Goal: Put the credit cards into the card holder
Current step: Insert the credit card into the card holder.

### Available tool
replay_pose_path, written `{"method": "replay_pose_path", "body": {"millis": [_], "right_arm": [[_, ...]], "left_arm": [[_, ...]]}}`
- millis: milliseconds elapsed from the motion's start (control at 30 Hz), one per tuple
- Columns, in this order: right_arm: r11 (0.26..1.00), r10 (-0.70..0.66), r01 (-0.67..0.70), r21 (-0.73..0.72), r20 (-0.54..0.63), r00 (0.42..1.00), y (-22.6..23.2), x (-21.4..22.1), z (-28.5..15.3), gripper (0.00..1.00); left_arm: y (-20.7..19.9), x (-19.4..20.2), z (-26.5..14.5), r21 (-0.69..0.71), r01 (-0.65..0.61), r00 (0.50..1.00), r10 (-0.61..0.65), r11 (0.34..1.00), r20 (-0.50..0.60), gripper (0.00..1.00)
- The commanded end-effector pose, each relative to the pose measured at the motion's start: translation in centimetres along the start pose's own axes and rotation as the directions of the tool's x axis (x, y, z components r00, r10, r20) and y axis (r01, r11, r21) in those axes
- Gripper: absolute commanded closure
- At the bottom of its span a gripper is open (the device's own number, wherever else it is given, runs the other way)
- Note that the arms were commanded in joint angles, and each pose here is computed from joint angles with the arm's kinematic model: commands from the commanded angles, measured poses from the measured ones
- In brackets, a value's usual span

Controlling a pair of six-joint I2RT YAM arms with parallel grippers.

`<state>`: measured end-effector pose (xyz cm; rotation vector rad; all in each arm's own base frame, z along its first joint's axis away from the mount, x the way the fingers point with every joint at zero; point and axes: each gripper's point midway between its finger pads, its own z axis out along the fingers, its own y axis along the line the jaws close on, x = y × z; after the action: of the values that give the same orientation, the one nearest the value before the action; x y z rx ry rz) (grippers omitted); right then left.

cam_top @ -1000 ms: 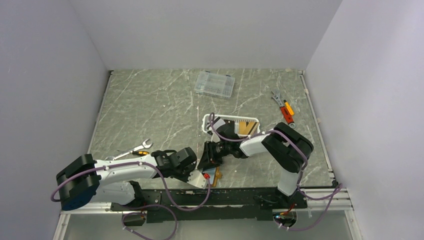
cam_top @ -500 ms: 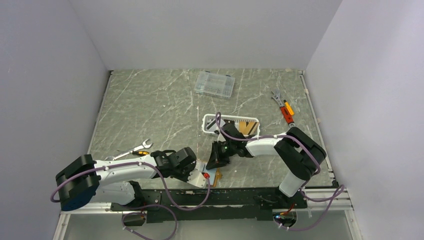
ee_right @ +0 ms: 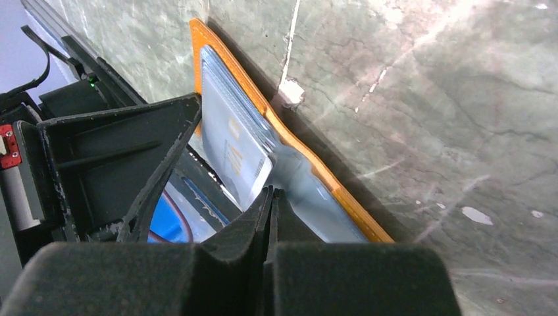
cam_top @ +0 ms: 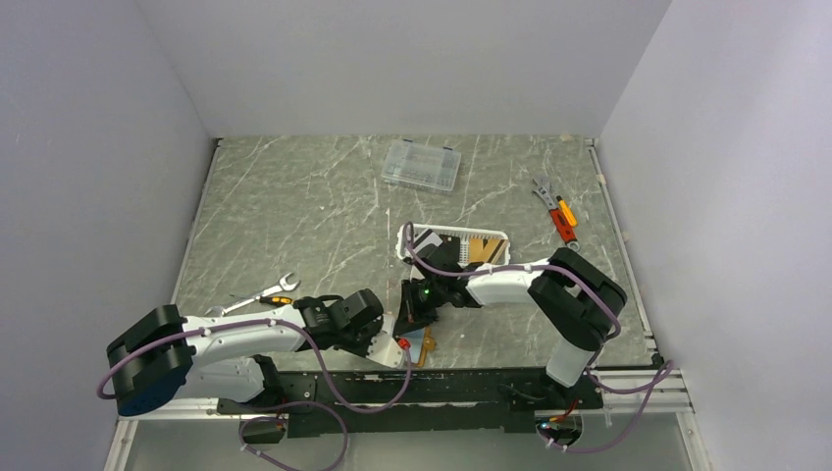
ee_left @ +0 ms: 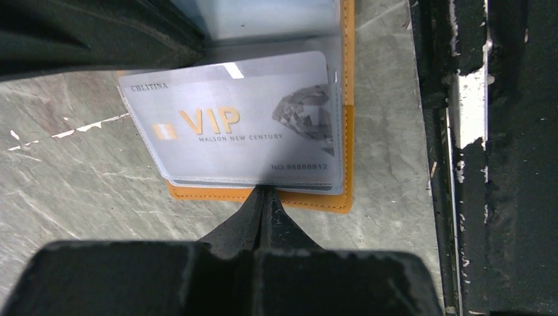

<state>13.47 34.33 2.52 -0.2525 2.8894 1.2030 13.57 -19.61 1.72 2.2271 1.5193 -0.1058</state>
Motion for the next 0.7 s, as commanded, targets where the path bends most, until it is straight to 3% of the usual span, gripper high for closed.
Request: {"method": "replay_pose_path", "body": {"millis": [0, 233, 433, 667], "right_arm": [[0.999, -0.027, 0.027, 0.02, 0.013, 1.0, 1.1, -1.0, 0.2, 1.0], [0.998, -0.023, 0.025, 0.05, -0.03, 0.999, 1.3, -1.2, 1.1, 0.99], [0.998, -0.013, 0.009, 0.064, 0.053, 0.999, 1.0, -2.4, -2.6, 0.6], [0.998, -0.017, 0.005, 0.057, 0.21, 0.978, 0.4, -1.9, -9.6, 0.39]], "left_arm": [[-1.6, 0.3, 0.9, 0.068, 0.036, 0.999, -0.036, 0.997, -0.002, 1.0], [-0.1, -1.1, 0.3, 0.046, 0.014, 0.999, -0.016, 0.999, 0.033, 1.0], [-0.4, -0.9, 0.0, 0.041, 0.017, 0.999, -0.018, 0.999, 0.039, 1.0], [-0.6, -0.9, -0.4, 0.052, 0.048, 0.997, -0.051, 0.998, 0.053, 1.0]]}}
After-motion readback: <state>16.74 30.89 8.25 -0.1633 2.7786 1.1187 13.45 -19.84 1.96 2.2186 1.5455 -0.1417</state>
